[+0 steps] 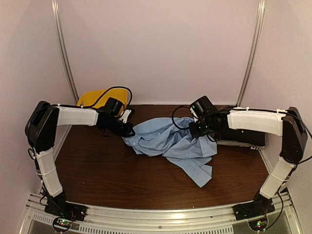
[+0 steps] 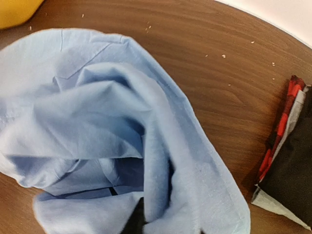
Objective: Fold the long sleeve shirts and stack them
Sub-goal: Pick up the crumpled shirt from the center of the board, then place the crumpled shirt at the center of the board.
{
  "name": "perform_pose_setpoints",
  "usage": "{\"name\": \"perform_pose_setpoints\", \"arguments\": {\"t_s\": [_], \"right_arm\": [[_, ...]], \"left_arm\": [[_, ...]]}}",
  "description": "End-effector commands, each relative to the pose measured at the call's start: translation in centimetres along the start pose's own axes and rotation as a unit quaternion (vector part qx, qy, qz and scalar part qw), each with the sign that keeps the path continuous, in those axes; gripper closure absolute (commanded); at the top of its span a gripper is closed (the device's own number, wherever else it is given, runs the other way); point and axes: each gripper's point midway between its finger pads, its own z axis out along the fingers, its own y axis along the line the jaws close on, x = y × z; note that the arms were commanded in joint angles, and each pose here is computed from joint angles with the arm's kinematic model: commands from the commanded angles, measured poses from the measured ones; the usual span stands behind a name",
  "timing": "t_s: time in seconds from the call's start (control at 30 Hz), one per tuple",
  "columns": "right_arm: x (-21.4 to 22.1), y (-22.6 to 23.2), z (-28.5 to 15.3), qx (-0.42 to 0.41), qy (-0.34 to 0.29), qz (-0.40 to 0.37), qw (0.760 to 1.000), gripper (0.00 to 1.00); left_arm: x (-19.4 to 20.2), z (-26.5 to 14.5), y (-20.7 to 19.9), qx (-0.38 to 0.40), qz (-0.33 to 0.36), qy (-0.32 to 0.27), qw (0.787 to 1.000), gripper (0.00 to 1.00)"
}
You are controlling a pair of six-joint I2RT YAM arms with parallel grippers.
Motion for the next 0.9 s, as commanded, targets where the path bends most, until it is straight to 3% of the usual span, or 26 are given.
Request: {"name": "perform_pose_setpoints", "arguments": {"t_s": [0.0, 0.07, 0.23, 0.4, 0.87], "right_arm": [[-5.9, -1.8, -6.2, 0.022, -0.077, -0.008, 0.997, 0.94], [-7.8, -2.2, -8.6, 0.026, -0.099, -0.015, 0.995, 1.00], [-12.2, -3.7, -15.1, 0.048, -0.158, -0.040, 0.985, 1.00], [-14.2, -5.0, -19.6, 0.064, -0.202, -0.050, 0.976, 1.00], [-13.2, -3.1, -23.7, -0.033, -0.224, -0.081, 0.971, 1.00]], "left_arm": [[-7.6, -6.6, -2.8, -0.003, 0.039, -0.104, 0.994, 1.00], [-10.5, -9.8, -3.8, -0.012, 0.053, -0.142, 0.988, 1.00], [-16.5, -19.0, -5.6, -0.049, 0.086, -0.237, 0.966, 1.00], [-19.5, -27.3, -7.9, -0.059, 0.113, -0.324, 0.937, 1.00], [-18.6, -35.0, -11.7, -0.014, 0.152, -0.377, 0.914, 1.00]]}}
